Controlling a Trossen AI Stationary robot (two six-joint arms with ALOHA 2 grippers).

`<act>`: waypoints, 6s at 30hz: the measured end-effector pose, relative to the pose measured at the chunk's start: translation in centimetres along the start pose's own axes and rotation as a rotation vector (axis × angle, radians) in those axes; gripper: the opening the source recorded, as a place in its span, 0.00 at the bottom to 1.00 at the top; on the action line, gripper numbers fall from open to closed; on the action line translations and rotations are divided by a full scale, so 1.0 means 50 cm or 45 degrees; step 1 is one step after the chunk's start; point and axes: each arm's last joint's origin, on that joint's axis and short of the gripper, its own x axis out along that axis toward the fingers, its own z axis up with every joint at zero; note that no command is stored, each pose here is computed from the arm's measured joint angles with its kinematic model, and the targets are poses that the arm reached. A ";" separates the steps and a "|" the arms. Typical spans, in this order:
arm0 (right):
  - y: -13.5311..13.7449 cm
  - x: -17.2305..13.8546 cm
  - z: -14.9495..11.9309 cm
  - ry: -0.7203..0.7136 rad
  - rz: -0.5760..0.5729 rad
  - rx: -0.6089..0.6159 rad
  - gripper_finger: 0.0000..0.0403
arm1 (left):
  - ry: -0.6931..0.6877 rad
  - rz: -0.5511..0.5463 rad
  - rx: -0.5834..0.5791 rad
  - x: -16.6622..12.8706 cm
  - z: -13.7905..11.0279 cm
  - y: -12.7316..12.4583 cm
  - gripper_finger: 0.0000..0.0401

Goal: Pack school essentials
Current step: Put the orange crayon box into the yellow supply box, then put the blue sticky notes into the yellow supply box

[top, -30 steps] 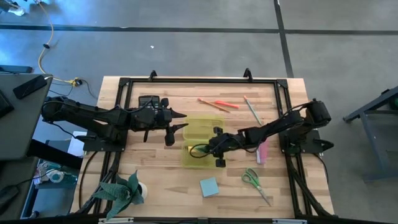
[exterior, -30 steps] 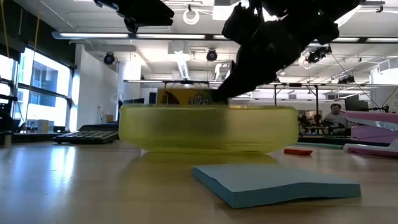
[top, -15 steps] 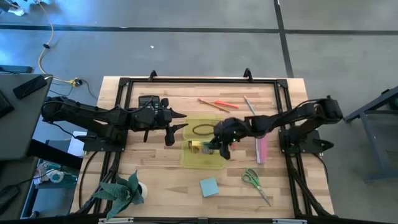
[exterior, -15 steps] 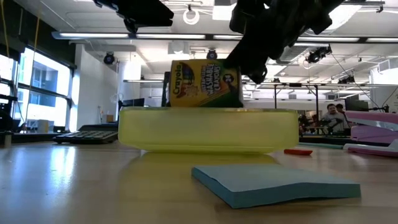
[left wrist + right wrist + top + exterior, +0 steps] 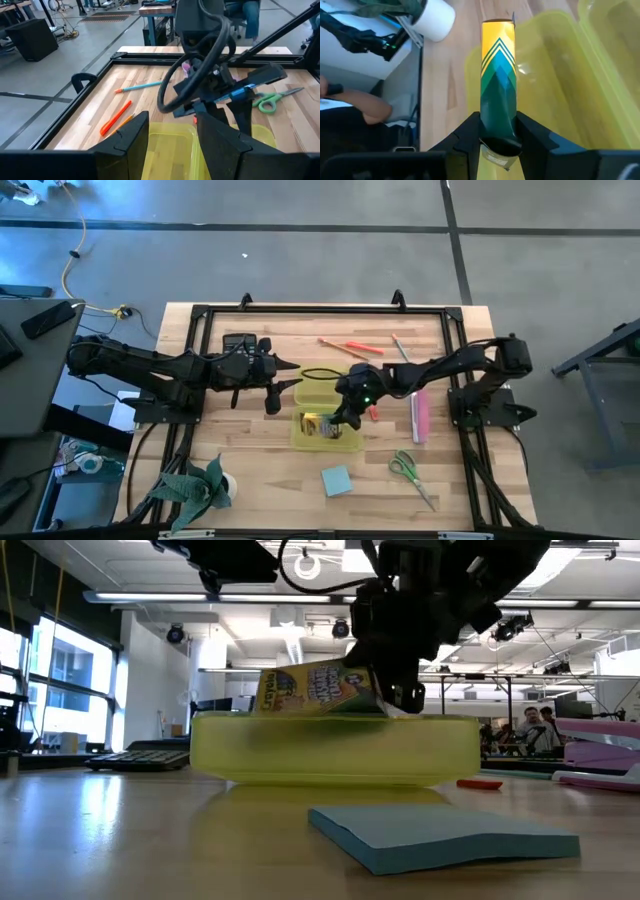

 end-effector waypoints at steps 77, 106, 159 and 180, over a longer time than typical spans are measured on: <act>0.133 -0.025 -0.080 0.003 -0.343 -0.628 0.43 | 0.016 0.001 0.006 0.000 -0.002 0.000 0.39; 0.271 -0.027 -0.130 -0.059 -0.451 -0.718 0.43 | -0.036 0.104 0.029 0.000 0.006 0.005 0.39; 0.286 0.147 -0.210 0.260 -0.595 -0.738 0.88 | -0.037 0.102 0.029 0.000 0.006 0.005 0.39; 0.270 0.205 -0.231 0.258 -0.516 -0.870 0.98 | -0.036 0.102 0.029 0.000 0.006 0.005 0.39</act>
